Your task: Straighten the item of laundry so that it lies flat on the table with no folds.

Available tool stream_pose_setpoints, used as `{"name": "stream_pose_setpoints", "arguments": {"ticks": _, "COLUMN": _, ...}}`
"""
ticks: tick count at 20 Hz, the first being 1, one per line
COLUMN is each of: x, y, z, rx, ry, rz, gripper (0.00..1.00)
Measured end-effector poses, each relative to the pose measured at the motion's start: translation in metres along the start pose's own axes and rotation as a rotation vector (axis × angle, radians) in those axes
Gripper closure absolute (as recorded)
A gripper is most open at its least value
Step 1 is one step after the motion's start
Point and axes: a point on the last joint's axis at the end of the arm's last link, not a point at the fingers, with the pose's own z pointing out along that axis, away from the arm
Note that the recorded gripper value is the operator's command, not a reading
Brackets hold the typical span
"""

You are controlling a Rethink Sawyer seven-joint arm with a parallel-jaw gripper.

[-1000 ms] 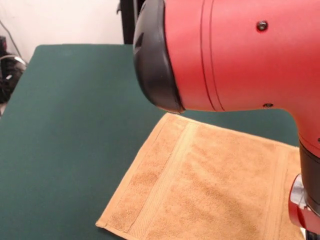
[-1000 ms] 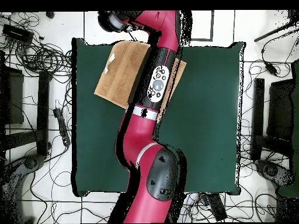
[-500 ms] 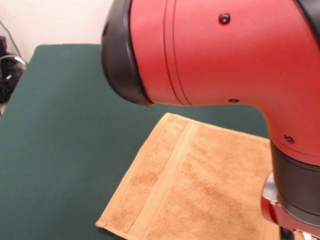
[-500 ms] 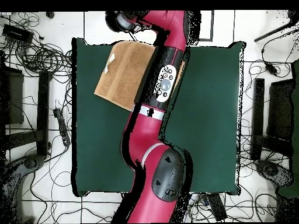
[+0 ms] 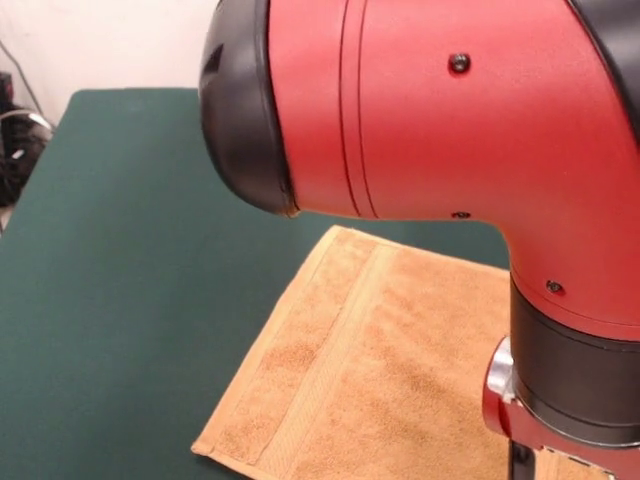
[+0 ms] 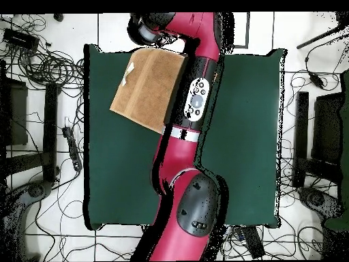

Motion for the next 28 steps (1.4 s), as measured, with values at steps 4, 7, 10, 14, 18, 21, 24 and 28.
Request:
{"name": "stream_pose_setpoints", "arguments": {"ticks": 4, "x": 0.009, "y": -0.009, "z": 0.003, "rx": 0.005, "ry": 0.006, "rz": -0.074, "gripper": 0.00}}
{"name": "stream_pose_setpoints", "arguments": {"ticks": 7, "x": 0.011, "y": -0.021, "z": -0.002, "rx": 0.003, "ry": -0.001, "rz": -0.134, "gripper": 0.00}}
{"name": "stream_pose_setpoints", "arguments": {"ticks": 10, "x": 0.012, "y": -0.032, "z": -0.007, "rx": 0.003, "ry": -0.009, "rz": -0.174, "gripper": 0.00}}
{"name": "stream_pose_setpoints", "arguments": {"ticks": 14, "x": 0.009, "y": -0.057, "z": -0.019, "rx": 0.007, "ry": -0.037, "rz": -0.229, "gripper": 0.00}}
{"name": "stream_pose_setpoints", "arguments": {"ticks": 18, "x": 0.004, "y": -0.075, "z": -0.026, "rx": 0.018, "ry": -0.066, "rz": -0.243, "gripper": 0.00}}
{"name": "stream_pose_setpoints", "arguments": {"ticks": 21, "x": 0.000, "y": -0.083, "z": -0.028, "rx": 0.031, "ry": -0.085, "rz": -0.246, "gripper": 0.00}}
{"name": "stream_pose_setpoints", "arguments": {"ticks": 24, "x": -0.003, "y": -0.089, "z": -0.026, "rx": 0.043, "ry": -0.105, "rz": -0.250, "gripper": 0.00}}
{"name": "stream_pose_setpoints", "arguments": {"ticks": 28, "x": -0.004, "y": -0.093, "z": -0.021, "rx": 0.055, "ry": -0.128, "rz": -0.256, "gripper": 0.00}}
